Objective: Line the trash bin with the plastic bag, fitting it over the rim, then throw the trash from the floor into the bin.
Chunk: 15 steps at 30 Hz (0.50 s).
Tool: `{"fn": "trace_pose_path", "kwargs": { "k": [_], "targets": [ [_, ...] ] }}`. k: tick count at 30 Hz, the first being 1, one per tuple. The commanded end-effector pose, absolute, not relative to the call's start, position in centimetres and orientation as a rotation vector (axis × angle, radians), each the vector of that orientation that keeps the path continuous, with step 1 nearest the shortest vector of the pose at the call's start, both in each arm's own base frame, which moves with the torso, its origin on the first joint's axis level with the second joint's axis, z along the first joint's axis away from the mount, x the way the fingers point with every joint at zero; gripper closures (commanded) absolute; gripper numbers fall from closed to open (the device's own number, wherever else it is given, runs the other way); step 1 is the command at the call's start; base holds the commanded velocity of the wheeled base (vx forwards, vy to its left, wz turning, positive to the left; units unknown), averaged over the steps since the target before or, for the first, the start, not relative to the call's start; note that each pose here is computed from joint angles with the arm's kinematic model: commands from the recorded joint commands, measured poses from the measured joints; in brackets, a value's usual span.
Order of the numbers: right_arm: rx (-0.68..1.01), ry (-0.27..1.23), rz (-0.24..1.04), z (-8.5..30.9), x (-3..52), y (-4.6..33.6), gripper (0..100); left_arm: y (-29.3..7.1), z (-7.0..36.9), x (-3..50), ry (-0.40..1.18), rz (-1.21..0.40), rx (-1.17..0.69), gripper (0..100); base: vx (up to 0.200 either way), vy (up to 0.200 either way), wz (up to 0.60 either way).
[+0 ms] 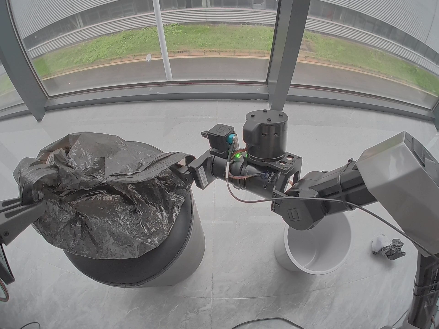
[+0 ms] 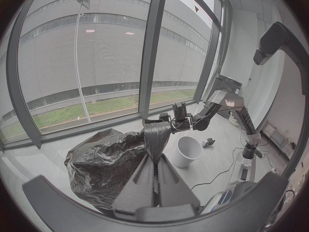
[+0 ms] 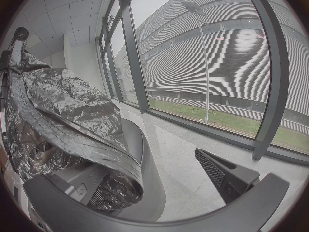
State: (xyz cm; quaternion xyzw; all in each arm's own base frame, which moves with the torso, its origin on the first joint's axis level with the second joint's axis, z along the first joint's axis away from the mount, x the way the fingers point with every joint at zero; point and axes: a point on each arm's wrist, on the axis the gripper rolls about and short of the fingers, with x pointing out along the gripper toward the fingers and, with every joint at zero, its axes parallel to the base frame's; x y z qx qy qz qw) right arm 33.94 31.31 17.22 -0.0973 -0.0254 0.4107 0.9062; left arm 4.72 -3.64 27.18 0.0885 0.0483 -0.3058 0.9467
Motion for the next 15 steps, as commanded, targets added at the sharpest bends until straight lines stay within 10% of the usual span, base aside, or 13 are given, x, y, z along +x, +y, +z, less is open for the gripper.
{"fn": "trace_pose_path", "kwargs": {
  "k": [1,15],
  "targets": [
    [-0.202,-0.044,0.854,16.7,34.1,31.5,100,-3.5,27.2,4.5,0.087,-0.622,0.174,100,0.0,0.0,0.0],
    [-0.185,-0.085,0.966,21.0,28.1,26.5,100,-3.9,26.6,4.8,0.131,-0.671,0.161,100,0.0,0.0,0.0]
  ]
}}
